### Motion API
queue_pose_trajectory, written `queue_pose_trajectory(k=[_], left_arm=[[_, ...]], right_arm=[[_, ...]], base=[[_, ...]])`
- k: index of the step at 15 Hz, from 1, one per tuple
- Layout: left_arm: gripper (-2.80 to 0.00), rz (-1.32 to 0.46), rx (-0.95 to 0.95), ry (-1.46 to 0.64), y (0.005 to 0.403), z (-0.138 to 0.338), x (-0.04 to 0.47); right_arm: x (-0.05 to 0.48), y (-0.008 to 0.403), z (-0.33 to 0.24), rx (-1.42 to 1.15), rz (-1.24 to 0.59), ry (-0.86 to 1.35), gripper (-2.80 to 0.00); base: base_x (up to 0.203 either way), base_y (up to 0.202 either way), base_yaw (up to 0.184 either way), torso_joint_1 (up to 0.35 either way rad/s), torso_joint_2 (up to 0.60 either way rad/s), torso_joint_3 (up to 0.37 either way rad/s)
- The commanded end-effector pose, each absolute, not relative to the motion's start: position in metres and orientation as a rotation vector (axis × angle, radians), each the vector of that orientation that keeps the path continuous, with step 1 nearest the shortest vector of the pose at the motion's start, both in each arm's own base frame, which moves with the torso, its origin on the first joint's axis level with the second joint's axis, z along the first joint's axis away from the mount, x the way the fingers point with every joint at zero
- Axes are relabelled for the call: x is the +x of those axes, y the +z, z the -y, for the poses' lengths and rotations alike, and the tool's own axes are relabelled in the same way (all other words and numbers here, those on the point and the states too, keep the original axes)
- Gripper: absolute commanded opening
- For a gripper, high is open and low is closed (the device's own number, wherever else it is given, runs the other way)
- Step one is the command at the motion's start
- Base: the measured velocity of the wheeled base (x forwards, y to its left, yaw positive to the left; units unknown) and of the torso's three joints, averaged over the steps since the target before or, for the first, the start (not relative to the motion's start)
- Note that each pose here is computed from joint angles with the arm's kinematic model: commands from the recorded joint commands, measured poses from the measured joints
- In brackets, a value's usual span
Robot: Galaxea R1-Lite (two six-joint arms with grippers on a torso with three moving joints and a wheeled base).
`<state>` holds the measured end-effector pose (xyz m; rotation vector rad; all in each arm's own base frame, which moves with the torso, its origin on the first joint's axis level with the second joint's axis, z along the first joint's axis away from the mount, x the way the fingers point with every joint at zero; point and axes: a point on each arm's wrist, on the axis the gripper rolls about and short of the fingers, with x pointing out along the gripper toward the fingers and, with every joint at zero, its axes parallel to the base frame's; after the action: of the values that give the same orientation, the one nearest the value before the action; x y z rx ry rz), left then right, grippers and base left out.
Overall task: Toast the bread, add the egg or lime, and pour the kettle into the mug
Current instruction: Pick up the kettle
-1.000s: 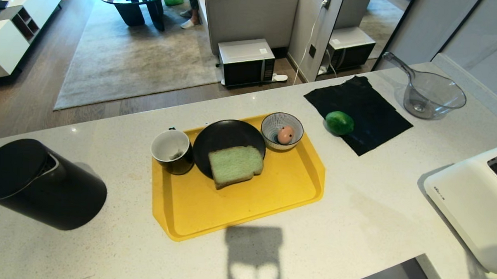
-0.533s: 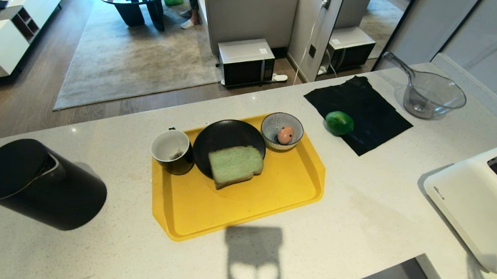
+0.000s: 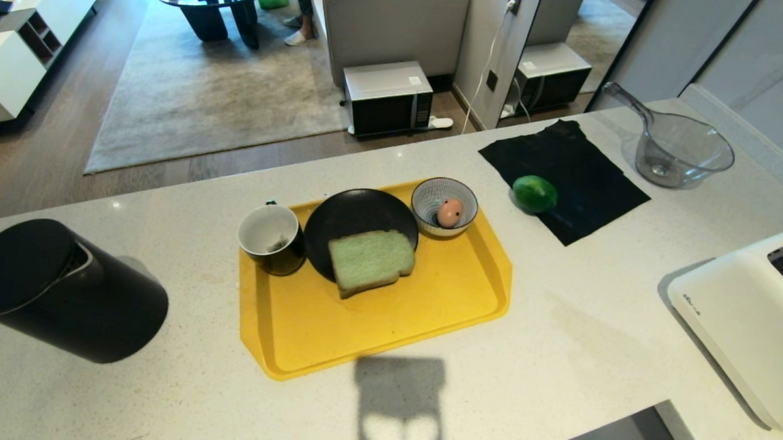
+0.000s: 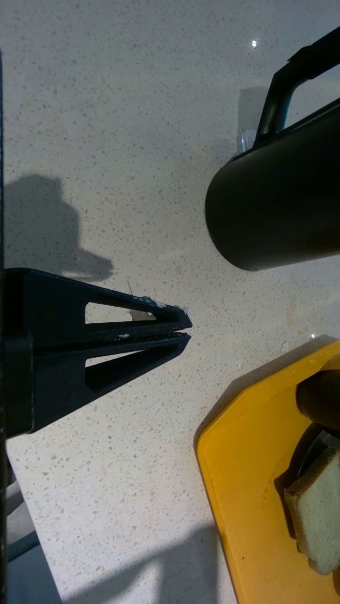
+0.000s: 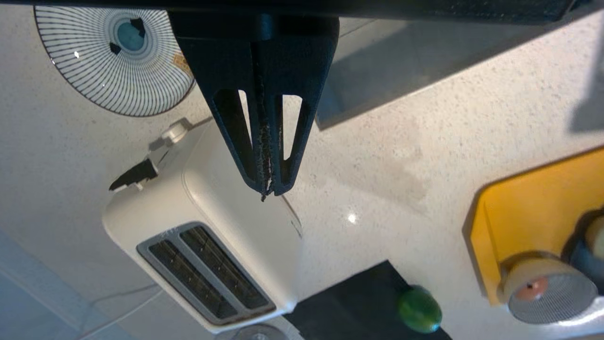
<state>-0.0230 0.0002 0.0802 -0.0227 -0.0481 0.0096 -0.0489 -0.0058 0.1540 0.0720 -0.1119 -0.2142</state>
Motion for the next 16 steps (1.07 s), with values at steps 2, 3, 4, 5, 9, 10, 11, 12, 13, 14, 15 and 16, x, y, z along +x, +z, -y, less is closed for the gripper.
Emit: queue_pose_trajectory(k=[2, 3, 4, 5, 9, 10, 11, 12, 13, 14, 15, 16], left_arm=[[-2.80, 0.034, -0.023, 0.010, 0.076, 0.000, -0.022], [-2.80, 0.034, -0.023, 0.010, 0.076, 0.000, -0.022], [-2.80, 0.034, -0.023, 0.010, 0.076, 0.000, -0.022], [-2.80, 0.034, -0.023, 0.010, 0.076, 0.000, -0.022], [-2.80, 0.034, -0.023, 0.010, 0.076, 0.000, -0.022], [-2.80, 0.034, -0.023, 0.010, 0.076, 0.000, -0.022], [-2.80, 0.034, -0.023, 0.010, 0.076, 0.000, -0.022], [-2.80, 0.034, -0.023, 0.010, 0.076, 0.000, -0.022], [-2.80, 0.034, -0.023, 0.010, 0.076, 0.000, -0.022], [-2.80, 0.034, -0.023, 0.010, 0.076, 0.000, -0.022], [-2.80, 0.034, -0.023, 0.010, 0.076, 0.000, -0.022], [-2.80, 0.034, -0.023, 0.010, 0.076, 0.000, -0.022]], right_arm=[[-0.047, 0.131, 0.005, 0.051, 0.170, -0.209, -2.80], [-0.042, 0.125, 0.005, 0.038, 0.184, -0.202, -2.80], [-0.036, 0.117, 0.005, 0.003, 0.186, -0.197, -2.80], [-0.030, 0.106, 0.005, -0.029, 0.188, -0.195, -2.80], [-0.024, 0.092, 0.004, -0.078, 0.158, -0.153, -2.80], [-0.024, 0.091, 0.003, -0.084, 0.145, -0.132, -2.80], [-0.024, 0.090, 0.003, -0.090, 0.139, -0.121, -2.80], [-0.024, 0.090, 0.003, -0.089, 0.135, -0.104, -2.80], [-0.024, 0.089, 0.002, -0.080, 0.131, -0.097, -2.80], [-0.024, 0.089, 0.002, -0.072, 0.130, -0.093, -2.80], [-0.024, 0.089, 0.002, -0.069, 0.128, -0.092, -2.80], [-0.024, 0.089, 0.002, -0.067, 0.130, -0.091, -2.80]], base=[[0.000, 0.000, 0.000, 0.000, 0.00, 0.000], [0.000, 0.000, 0.000, 0.000, 0.00, 0.000], [0.000, 0.000, 0.000, 0.000, 0.00, 0.000], [0.000, 0.000, 0.000, 0.000, 0.00, 0.000], [0.000, 0.000, 0.000, 0.000, 0.00, 0.000], [0.000, 0.000, 0.000, 0.000, 0.00, 0.000], [0.000, 0.000, 0.000, 0.000, 0.00, 0.000], [0.000, 0.000, 0.000, 0.000, 0.00, 0.000], [0.000, 0.000, 0.000, 0.000, 0.00, 0.000], [0.000, 0.000, 0.000, 0.000, 0.00, 0.000], [0.000, 0.000, 0.000, 0.000, 0.00, 0.000], [0.000, 0.000, 0.000, 0.000, 0.00, 0.000]])
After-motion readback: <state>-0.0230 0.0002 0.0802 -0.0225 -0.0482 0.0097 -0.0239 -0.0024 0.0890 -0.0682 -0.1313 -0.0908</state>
